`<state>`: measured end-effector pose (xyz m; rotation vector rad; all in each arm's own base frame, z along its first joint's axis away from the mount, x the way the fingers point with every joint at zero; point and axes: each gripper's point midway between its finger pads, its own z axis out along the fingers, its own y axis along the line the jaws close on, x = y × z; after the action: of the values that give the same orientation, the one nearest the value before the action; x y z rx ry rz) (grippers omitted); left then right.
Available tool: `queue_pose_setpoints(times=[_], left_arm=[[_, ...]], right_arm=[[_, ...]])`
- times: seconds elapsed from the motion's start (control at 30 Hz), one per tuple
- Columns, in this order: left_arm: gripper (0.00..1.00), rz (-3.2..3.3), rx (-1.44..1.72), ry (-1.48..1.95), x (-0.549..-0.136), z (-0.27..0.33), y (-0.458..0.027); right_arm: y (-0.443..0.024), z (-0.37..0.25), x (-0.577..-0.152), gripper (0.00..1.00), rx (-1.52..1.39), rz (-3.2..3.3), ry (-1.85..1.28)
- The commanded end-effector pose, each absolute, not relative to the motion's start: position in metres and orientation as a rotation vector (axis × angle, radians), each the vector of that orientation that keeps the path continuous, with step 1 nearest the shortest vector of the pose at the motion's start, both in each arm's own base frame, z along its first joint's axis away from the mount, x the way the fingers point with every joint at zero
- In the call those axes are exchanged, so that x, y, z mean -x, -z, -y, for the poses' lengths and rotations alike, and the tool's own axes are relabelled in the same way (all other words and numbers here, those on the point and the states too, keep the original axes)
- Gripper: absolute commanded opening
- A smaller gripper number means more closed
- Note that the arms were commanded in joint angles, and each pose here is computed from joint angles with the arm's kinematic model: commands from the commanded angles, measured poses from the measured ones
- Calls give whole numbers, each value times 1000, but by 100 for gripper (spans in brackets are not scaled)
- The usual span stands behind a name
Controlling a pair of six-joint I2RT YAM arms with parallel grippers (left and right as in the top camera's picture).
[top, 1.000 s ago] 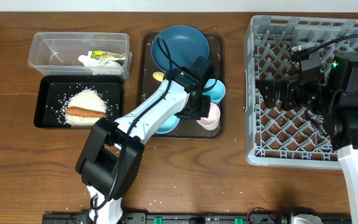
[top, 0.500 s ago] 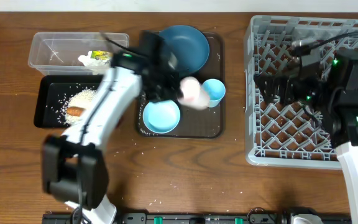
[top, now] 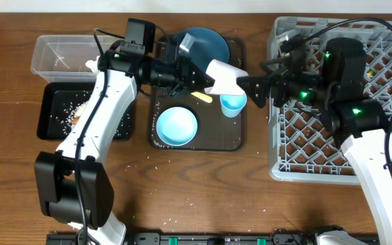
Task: Sort waste into correct bins and load items into the dishwasher rack
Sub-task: 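Hand the pink cup from the left gripper to the right gripper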
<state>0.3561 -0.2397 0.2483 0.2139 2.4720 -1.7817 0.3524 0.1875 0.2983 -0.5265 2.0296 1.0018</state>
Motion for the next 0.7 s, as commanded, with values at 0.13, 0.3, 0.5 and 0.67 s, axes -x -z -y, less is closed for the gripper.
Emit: queue_pose_setpoints(times=[0.13,0.3,0.5,0.67], left_arm=[[6,-2308,-355,2023,-340,245,-286],[6,-2299,-358,2052,-338,245,-289],[6,-2246,-396,2148,-331,245,-300],[7,-2237,-402,2164,-330,245,-302]], right_arm=[[-307,-207,-341,95,598,-1996,-1118],[-306,-215,-338,93,646,-1973,-1157],[-310,-228,-332,86,732,-1915,-1224],[-316,-234,-330,80,769,-1870,-1247]])
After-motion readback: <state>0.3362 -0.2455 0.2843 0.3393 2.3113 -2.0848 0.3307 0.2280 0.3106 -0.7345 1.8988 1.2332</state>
